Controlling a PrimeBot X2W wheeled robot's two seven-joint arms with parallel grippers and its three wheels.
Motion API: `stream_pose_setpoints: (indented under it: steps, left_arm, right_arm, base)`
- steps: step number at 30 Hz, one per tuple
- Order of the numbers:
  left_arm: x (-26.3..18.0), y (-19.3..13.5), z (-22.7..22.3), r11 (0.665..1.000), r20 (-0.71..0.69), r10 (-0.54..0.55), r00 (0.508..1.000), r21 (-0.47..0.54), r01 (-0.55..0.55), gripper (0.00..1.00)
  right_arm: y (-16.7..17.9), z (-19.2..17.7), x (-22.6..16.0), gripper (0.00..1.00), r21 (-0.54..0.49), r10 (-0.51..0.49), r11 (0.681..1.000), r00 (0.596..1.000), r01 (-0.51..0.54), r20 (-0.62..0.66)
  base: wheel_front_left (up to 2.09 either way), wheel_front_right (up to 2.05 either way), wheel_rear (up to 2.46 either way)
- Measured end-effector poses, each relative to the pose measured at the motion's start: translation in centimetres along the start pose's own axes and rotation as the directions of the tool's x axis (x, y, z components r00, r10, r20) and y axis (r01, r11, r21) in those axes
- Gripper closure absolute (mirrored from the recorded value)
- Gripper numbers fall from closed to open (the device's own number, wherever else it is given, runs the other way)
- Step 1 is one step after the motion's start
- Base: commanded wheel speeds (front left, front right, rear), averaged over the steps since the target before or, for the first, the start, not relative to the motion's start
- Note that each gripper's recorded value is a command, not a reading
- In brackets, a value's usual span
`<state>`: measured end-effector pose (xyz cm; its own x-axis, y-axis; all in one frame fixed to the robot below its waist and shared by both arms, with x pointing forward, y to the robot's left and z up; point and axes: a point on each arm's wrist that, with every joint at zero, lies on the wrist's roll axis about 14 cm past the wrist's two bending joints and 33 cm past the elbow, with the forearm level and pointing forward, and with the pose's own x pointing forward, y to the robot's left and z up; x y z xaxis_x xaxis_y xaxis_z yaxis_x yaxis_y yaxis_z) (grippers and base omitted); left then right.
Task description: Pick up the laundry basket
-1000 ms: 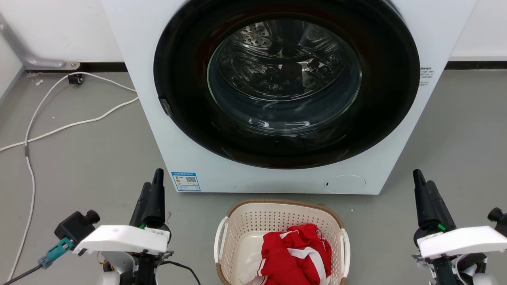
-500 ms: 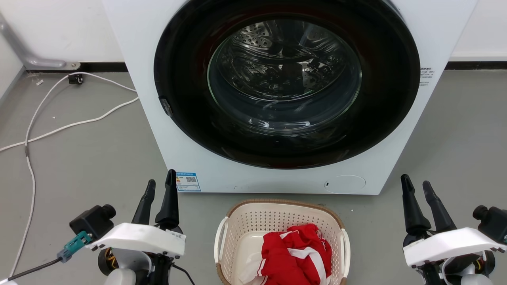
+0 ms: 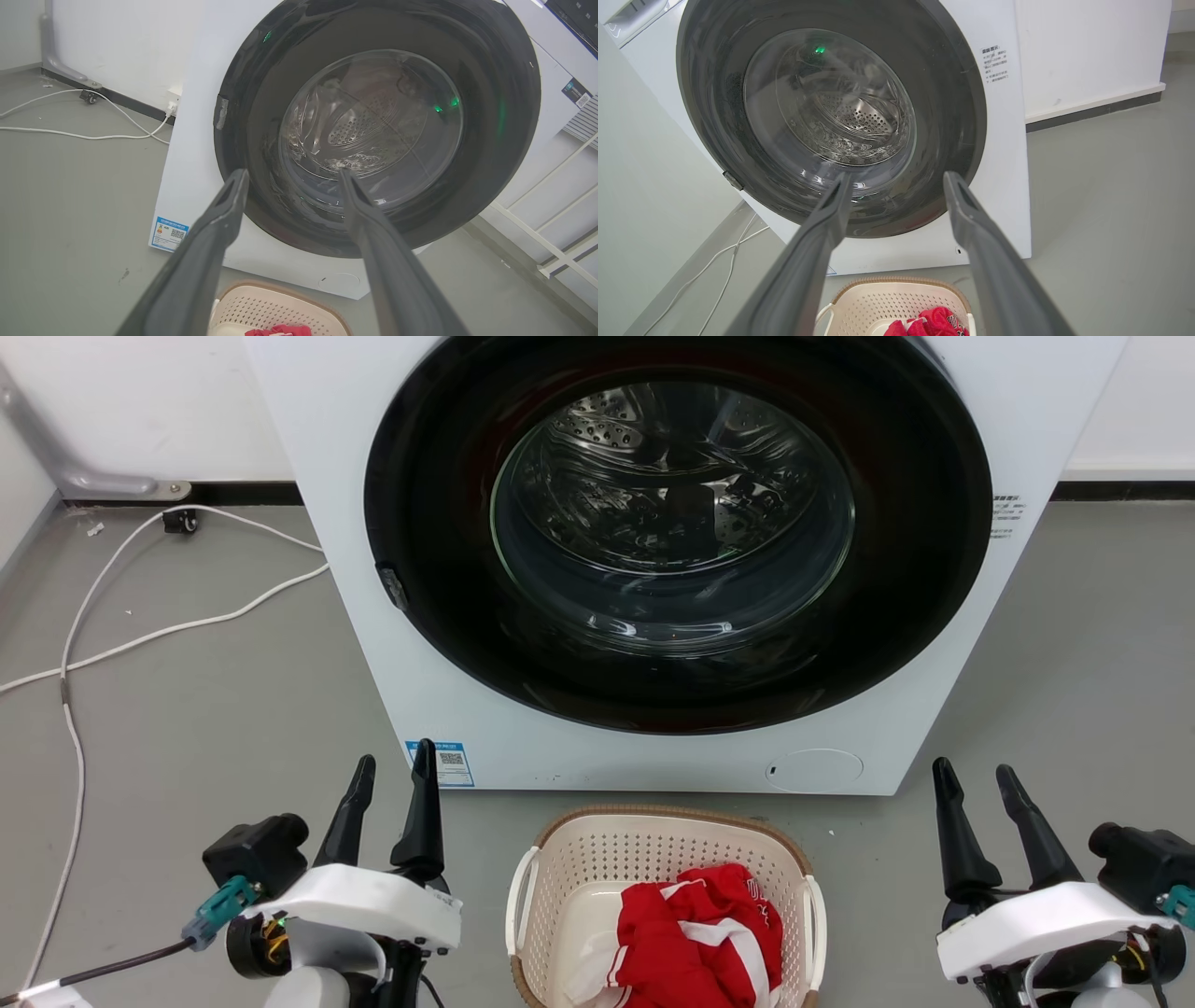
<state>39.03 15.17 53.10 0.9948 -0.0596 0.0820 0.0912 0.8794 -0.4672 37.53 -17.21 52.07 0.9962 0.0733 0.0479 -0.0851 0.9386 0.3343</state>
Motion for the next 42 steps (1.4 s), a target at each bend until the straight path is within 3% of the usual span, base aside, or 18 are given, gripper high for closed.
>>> stream_pose_setpoints:
  steps: [29,42]
  left_arm:
    - [0.0,-1.5,-0.5,0.959,0.013,-0.058,0.998,0.279,0.052,0.00]
    - [0.0,-1.7,-0.7,0.924,0.018,-0.075,0.997,0.377,0.063,0.00]
  right_arm:
    - [-0.2,0.1,-0.5,0.00,-0.262,0.011,0.965,1.000,-0.009,0.007]
    - [0.2,0.3,-0.4,0.00,-0.365,0.034,0.931,0.999,-0.026,0.017]
  base:
    - [0.00,0.00,0.00]
    - [0.00,0.00,0.00]
